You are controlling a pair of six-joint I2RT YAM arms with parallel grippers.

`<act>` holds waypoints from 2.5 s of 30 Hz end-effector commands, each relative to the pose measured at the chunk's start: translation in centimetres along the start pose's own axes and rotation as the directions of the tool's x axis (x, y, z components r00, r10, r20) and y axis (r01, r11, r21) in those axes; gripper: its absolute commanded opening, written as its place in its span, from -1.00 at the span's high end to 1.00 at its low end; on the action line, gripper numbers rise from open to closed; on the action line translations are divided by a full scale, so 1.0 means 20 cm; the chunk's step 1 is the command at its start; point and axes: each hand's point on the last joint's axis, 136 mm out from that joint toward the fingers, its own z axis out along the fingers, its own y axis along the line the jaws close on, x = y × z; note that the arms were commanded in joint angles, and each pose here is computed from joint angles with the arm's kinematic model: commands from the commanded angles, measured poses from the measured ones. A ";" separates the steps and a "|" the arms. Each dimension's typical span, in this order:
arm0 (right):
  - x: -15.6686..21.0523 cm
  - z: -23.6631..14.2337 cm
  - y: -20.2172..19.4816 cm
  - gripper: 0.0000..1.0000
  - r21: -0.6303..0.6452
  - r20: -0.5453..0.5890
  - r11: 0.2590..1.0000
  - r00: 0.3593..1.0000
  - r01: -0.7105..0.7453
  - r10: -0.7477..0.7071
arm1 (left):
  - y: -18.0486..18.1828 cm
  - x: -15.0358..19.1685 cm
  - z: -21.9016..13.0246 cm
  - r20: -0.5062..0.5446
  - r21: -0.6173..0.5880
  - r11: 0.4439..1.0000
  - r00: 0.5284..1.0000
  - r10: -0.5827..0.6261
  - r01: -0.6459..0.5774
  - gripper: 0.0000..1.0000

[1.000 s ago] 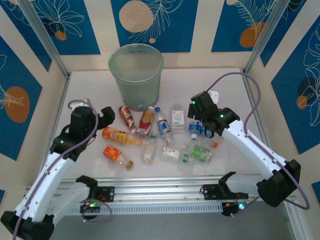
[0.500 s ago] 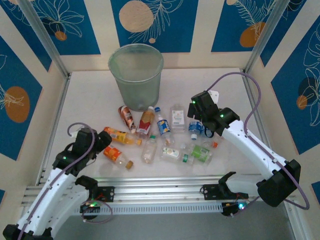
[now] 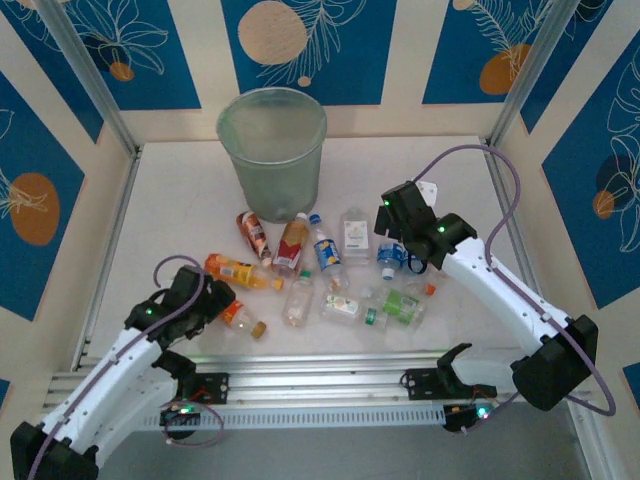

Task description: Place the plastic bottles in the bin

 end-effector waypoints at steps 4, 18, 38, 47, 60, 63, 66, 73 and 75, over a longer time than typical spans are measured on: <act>0.01 0.02 0.00 -0.99 -0.001 -0.007 1.000 1.000 -0.014 0.014 | -0.08 -0.01 0.05 0.001 0.024 1.000 1.000 0.008 -0.008 -0.84; 0.01 0.03 0.04 -0.99 -0.032 -0.005 0.999 1.000 -0.013 0.013 | -0.04 -0.01 0.18 -0.004 -0.058 0.998 1.000 0.018 -0.019 -0.83; -0.01 -0.01 0.04 -0.99 -0.047 0.010 0.999 1.000 -0.014 0.015 | 0.00 -0.04 0.28 0.037 -0.117 0.993 0.999 0.027 -0.022 -0.46; -0.01 -0.02 0.03 -0.99 -0.045 0.012 0.999 1.000 -0.017 0.018 | -0.02 -0.05 0.29 0.047 -0.120 0.992 0.998 0.036 -0.031 -0.22; -0.02 -0.04 0.02 -0.99 -0.045 0.025 0.999 0.999 -0.019 0.021 | -0.08 -0.25 0.05 0.200 -0.135 0.988 0.975 0.095 -0.069 0.02; -0.02 -0.04 0.01 -0.99 -0.045 0.029 0.999 0.999 -0.018 0.020 | -0.11 -0.34 -0.07 0.272 -0.141 0.986 0.953 0.130 -0.094 0.02; -0.03 -0.05 0.01 -0.99 -0.049 0.038 0.999 0.999 -0.019 0.021 | -0.16 -0.46 -0.22 0.361 -0.153 0.981 0.917 0.170 -0.121 0.02; -0.04 -0.07 0.01 -0.99 -0.061 0.049 0.998 0.998 -0.027 0.030 | -0.35 -0.72 -0.57 0.570 -0.124 0.977 0.794 0.214 -0.175 0.02; -0.04 -0.07 0.01 -0.98 -0.064 0.049 0.998 0.998 -0.027 0.030 | -0.42 -0.79 -0.68 0.628 -0.111 0.975 0.747 0.217 -0.190 0.02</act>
